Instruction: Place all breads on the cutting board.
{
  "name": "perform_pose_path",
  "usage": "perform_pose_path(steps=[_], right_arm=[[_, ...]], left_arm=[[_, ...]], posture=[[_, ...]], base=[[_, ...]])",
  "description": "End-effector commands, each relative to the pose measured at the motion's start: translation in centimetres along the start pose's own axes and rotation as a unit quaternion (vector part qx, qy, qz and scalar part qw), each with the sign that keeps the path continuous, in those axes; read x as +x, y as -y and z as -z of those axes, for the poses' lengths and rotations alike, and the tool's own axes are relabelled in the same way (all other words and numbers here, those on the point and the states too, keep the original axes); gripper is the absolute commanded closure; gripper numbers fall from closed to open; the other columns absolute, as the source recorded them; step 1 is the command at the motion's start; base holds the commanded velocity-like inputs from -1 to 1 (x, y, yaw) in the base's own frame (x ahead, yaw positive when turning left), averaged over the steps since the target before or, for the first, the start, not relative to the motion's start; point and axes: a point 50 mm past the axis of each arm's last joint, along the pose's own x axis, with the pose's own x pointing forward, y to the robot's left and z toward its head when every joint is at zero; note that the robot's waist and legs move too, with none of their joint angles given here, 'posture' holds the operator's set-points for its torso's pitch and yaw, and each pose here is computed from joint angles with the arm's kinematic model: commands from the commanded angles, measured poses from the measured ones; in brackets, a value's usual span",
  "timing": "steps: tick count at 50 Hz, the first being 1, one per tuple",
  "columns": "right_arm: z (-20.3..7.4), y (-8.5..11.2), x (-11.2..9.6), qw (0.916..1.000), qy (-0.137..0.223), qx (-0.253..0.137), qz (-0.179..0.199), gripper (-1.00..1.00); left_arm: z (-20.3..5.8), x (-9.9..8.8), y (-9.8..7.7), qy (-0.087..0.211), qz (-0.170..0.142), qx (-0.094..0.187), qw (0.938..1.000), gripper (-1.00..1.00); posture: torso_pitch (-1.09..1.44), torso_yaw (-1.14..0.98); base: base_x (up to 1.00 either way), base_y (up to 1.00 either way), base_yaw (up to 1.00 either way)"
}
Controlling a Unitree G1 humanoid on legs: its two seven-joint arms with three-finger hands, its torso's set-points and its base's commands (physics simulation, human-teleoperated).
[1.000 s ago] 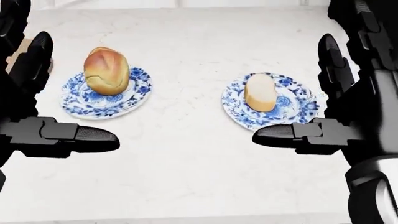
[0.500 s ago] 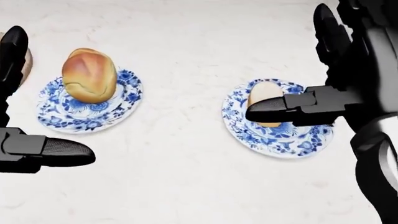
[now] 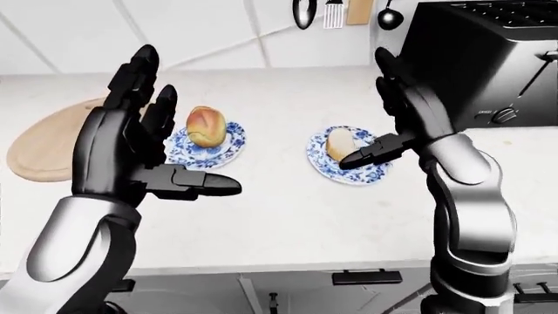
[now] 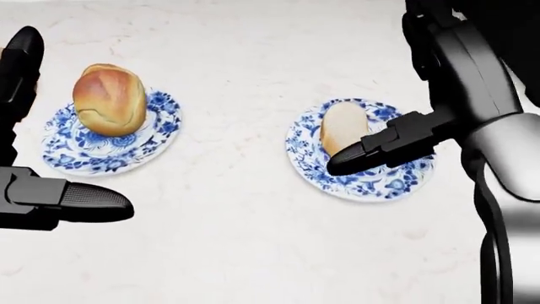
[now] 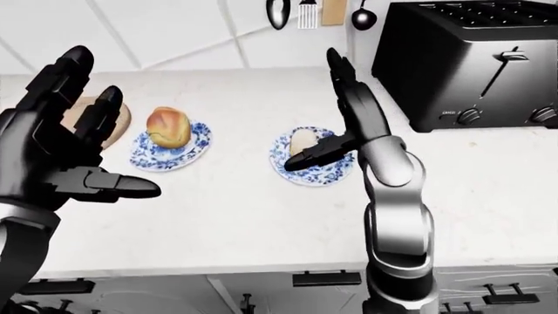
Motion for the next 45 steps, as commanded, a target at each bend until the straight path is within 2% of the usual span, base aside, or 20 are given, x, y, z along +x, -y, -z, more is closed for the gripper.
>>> perform_pose_path(steps=[1,3,4,5,6,8,9,13,21,29,37,41,45], right_arm=[[-1.4,0.4,-0.2,0.9989,0.039,-0.02,0.014,-0.92],[-1.1,0.1,0.0,0.999,0.035,-0.024,0.012,-0.87],[-0.9,-0.1,0.1,0.999,0.034,-0.025,0.011,-0.71],[-0.8,-0.1,0.2,0.999,0.034,-0.027,0.01,-0.65],[-0.7,-0.2,0.2,0.999,0.033,-0.027,0.009,-0.47],[-0.6,-0.1,0.4,0.9991,0.031,-0.028,0.009,-0.33],[-0.4,-0.2,0.4,0.9991,0.029,-0.028,0.009,-0.13],[-0.1,-0.1,0.6,0.9992,0.026,-0.029,0.01,-0.24],[0.4,-0.2,1.0,0.9992,0.021,-0.032,0.012,-0.33],[0.9,0.1,1.8,0.9991,0.014,-0.036,0.019,-0.57],[1.6,0.2,2.1,0.999,0.006,-0.039,0.021,-0.55],[2.4,-0.2,2.5,0.9991,-0.003,-0.04,0.017,-0.42],[2.9,-0.3,2.7,0.9989,-0.008,-0.044,0.015,-0.38]], left_arm=[[-1.0,-0.1,0.0,0.033,-0.003,0.002,0.9995,-1.0],[-1.2,0.0,0.0,0.034,-0.003,0.002,0.9994,-1.0],[-1.1,0.0,0.0,0.035,-0.003,0.002,0.9994,-1.0],[-1.1,0.0,-0.1,0.034,-0.003,0.001,0.9994,-1.0],[-1.0,0.0,0.0,0.034,-0.003,0.001,0.9994,-1.0],[-1.1,-0.1,0.0,0.034,-0.004,0.001,0.9994,-1.0],[-1.2,-0.1,-0.1,0.035,-0.005,0.001,0.9994,-1.0],[-1.2,-0.1,-0.1,0.035,-0.005,0.0,0.9994,-1.0],[-1.0,-0.2,-0.1,0.035,-0.005,0.0,0.9994,-1.0],[-1.0,-0.2,-0.1,0.034,-0.004,0.0,0.9994,-1.0],[-0.9,-0.1,0.0,0.034,-0.003,0.0,0.9994,-1.0],[-1.0,-0.2,-0.1,0.034,-0.004,0.0,0.9994,-1.0],[-0.9,-0.3,-0.1,0.034,-0.004,0.0,0.9994,-1.0]], posture=[[0.0,0.0],[0.0,0.0],[0.0,0.0],[0.0,0.0],[0.0,0.0],[0.0,0.0],[0.0,0.0],[0.0,0.0],[0.0,0.0],[0.0,0.0],[0.0,0.0],[0.0,0.0],[0.0,0.0]], base=[[0.0,0.0,0.0],[0.0,0.0,0.0],[0.0,0.0,0.0],[0.0,0.0,0.0],[0.0,0.0,0.0],[0.0,0.0,0.0],[0.0,0.0,0.0],[0.0,0.0,0.0],[0.0,0.0,0.0],[0.0,0.0,0.0],[0.0,0.0,0.0],[0.0,0.0,0.0],[0.0,0.0,0.0]])
